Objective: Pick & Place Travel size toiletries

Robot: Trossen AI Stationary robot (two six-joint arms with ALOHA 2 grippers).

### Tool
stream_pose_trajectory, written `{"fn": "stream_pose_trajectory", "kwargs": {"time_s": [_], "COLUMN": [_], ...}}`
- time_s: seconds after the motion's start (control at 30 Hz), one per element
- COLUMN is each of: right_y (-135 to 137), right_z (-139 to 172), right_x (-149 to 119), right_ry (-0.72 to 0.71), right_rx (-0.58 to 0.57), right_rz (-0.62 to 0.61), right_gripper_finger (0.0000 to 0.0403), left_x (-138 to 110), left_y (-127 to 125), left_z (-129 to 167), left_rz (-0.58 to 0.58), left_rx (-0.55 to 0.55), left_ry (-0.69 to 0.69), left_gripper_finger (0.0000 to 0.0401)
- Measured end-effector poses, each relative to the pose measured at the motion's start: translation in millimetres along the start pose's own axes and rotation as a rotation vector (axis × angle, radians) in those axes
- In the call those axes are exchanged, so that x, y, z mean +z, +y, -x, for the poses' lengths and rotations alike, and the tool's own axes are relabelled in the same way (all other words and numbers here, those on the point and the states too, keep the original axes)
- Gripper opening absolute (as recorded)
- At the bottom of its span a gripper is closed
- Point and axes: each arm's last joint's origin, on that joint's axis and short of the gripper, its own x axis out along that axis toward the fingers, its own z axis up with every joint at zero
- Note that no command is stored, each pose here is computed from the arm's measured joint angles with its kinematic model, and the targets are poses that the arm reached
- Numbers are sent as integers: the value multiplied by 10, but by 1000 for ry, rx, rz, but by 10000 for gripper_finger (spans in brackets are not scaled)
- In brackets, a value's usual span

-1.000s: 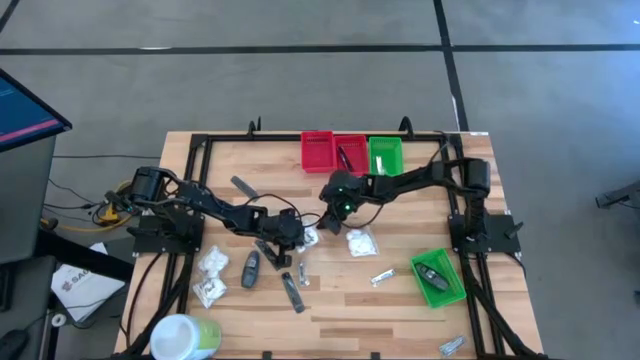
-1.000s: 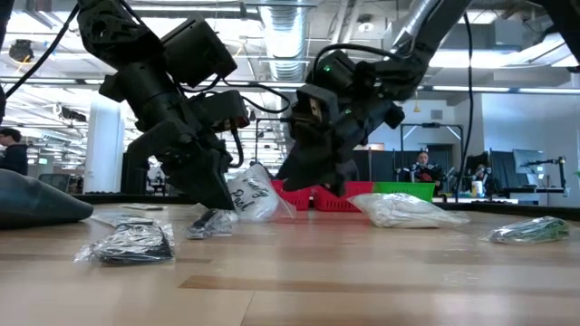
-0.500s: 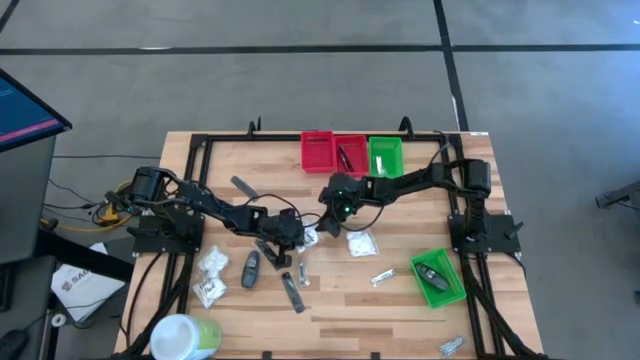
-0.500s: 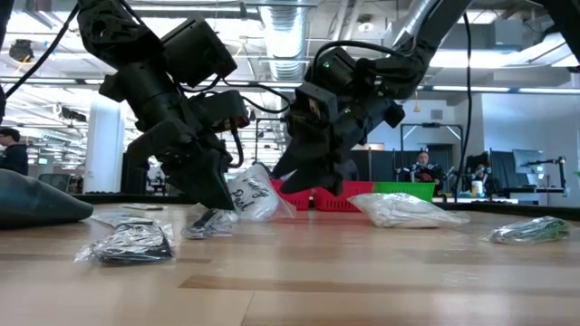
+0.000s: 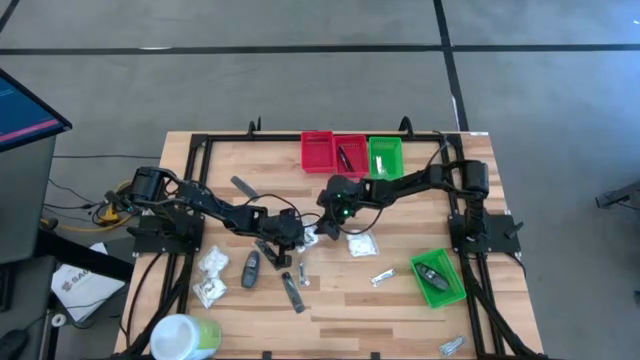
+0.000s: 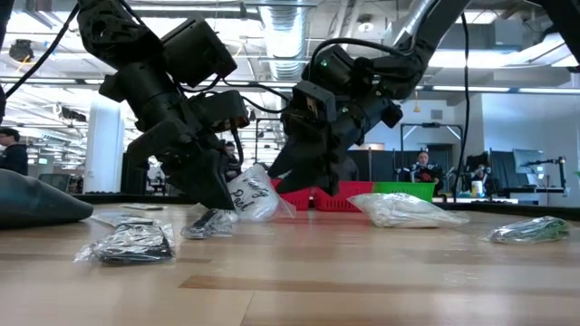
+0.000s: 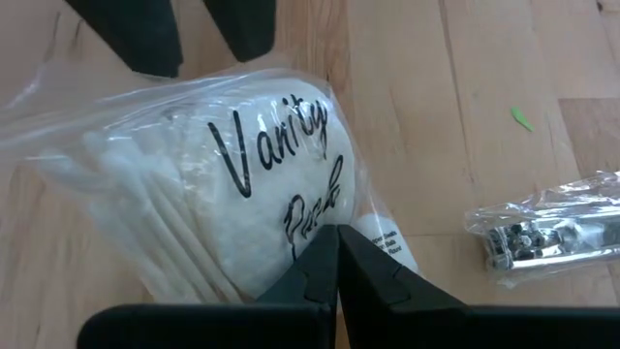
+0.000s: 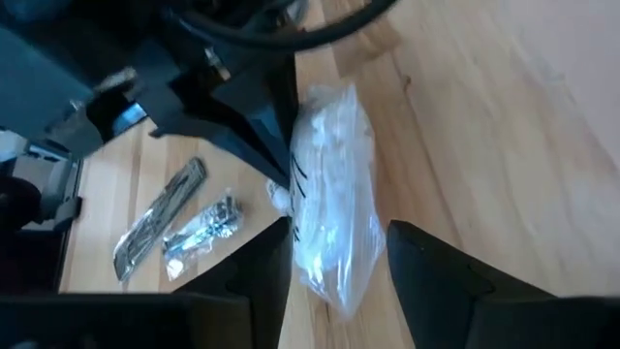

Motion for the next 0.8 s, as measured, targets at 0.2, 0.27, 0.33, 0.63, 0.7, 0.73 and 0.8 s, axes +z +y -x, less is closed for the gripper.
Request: {"fn": "stream_pose_trajectory", "kwargs": {"time_s": [0.2,0.27,0.33,0.63,0.7,0.73,0.8], "right_y": [-35,-47,-28,16,15,27,33], "right_z": [-45,-50,-46,-212,-266,-281,-305], "right_x": [-25,-49,-24,-28,-30,-11,1], "right_ry": [6,21,9,65,86,88,99], "right_rx": [-2,-5,6,81,105,120,126], "right_rz": [-4,-11,-3,21,24,28,28], "right_gripper_finger": [154,154,154,146,141,137,130], "left_x": [2,3,3,8,8,8,8], "left_y": [0,0,-1,-4,-4,-4,-4], "left_z": [0,0,0,0,-1,0,0], "left_rz": [-15,-15,-15,-18,-19,-18,-18], "left_rx": [0,-1,-1,-4,-4,-5,-5], "left_ry": [-3,-4,-5,-10,-11,-11,-10], "left_gripper_finger": [1,1,1,1,1,1,1]}}
